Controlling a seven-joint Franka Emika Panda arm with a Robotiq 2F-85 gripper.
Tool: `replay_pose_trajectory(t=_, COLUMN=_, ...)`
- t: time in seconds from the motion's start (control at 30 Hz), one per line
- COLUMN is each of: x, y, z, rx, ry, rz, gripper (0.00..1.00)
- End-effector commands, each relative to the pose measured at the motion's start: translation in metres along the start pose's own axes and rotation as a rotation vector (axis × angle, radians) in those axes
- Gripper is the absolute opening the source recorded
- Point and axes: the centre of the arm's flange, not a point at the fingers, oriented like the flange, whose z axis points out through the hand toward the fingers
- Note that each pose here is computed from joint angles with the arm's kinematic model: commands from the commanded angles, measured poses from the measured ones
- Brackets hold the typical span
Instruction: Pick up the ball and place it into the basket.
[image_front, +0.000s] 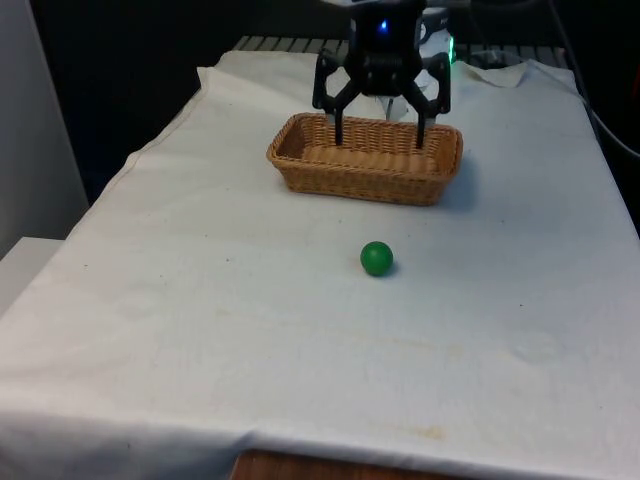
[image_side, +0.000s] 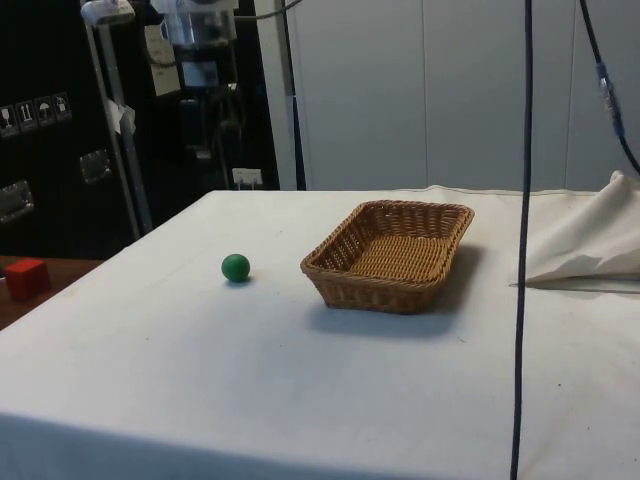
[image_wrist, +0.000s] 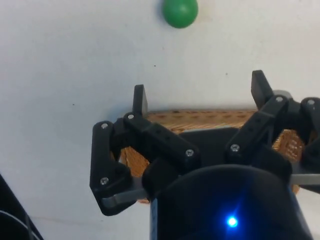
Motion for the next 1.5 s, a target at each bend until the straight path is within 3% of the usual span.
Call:
replay_pose_trajectory(t=0.0, x=0.001, y=-0.001, z=0.005, rx=0.019, ry=0.004, rz=0.000, gripper=1.00)
replay_pose_trajectory(t=0.43, x=0.002, y=-0.003, z=0.043, rx=0.059, ry=0.009, rz=-0.019, gripper=1.00)
replay_pose_trajectory(t=0.57, x=0.003, y=-0.003, z=0.050, rx=0.053, ry=-0.002, rz=-0.025, gripper=1.00)
replay_pose_trajectory(t=0.63, x=0.003, y=-0.004, z=0.060, rx=0.060, ry=0.009, rz=-0.034, gripper=1.00)
replay_pose_trajectory(t=1.07, x=0.010, y=-0.011, z=0.094, rx=0.047, ry=0.008, rz=-0.057, gripper=1.00)
replay_pose_trajectory(t=1.47, x=0.009, y=-0.009, z=0.129, rx=0.038, ry=-0.010, rz=-0.072, gripper=1.00)
